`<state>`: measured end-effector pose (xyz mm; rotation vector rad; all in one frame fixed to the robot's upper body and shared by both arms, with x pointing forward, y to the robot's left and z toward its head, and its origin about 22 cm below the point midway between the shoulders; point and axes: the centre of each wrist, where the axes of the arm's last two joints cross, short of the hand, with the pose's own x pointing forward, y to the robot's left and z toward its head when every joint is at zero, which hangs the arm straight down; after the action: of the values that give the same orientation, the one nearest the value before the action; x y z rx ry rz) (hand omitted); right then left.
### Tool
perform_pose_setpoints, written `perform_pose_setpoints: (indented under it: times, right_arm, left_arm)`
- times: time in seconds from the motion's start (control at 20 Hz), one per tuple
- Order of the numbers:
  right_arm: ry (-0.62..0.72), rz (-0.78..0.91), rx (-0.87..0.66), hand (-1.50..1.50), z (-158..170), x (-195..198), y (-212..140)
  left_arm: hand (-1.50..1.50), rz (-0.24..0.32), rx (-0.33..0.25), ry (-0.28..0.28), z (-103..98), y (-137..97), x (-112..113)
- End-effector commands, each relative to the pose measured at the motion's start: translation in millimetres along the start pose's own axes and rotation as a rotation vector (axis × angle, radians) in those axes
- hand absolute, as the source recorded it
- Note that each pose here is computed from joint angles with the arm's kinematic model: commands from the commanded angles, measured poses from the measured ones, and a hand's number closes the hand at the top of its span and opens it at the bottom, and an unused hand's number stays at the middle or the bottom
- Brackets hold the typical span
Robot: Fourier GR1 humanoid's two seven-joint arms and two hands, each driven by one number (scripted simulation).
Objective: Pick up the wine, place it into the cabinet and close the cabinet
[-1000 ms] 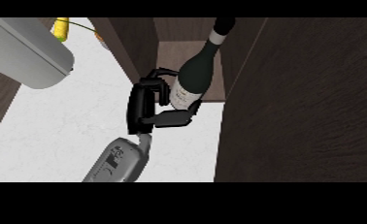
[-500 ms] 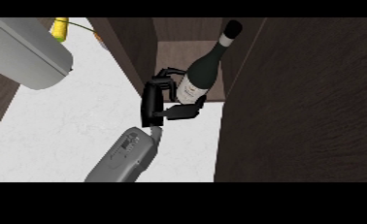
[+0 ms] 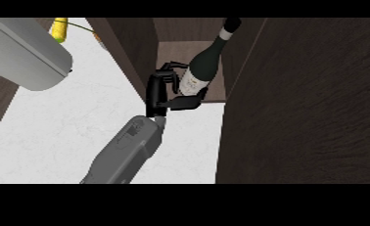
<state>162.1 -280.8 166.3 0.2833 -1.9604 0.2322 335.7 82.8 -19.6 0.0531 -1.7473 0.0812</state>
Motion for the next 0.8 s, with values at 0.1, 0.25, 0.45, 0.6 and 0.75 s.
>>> perform_pose_setpoints:
  times: [0.1,0.25,0.45,0.6,0.75]
  right_arm:
    - [-0.008,-0.021,0.008,-1.50,7,12,5]
    - [-0.026,-0.029,0.013,-1.50,-2,0,2]
    - [-0.024,-0.006,0.007,-1.50,6,3,-11]
    - [-0.012,-0.006,0.039,-1.50,8,5,0]
    - [-0.038,-0.013,0.030,-1.50,-11,-15,-1]
  left_arm:
    - [1.50,0.033,0.009,-0.023,-19,10,-14]
    - [1.50,0.059,-0.008,0.004,-37,-2,3]
    - [1.50,0.032,0.010,0.025,-53,-5,9]
    - [1.50,0.013,0.025,0.020,-52,-6,6]
    - [1.50,0.023,0.022,0.048,-57,2,0]
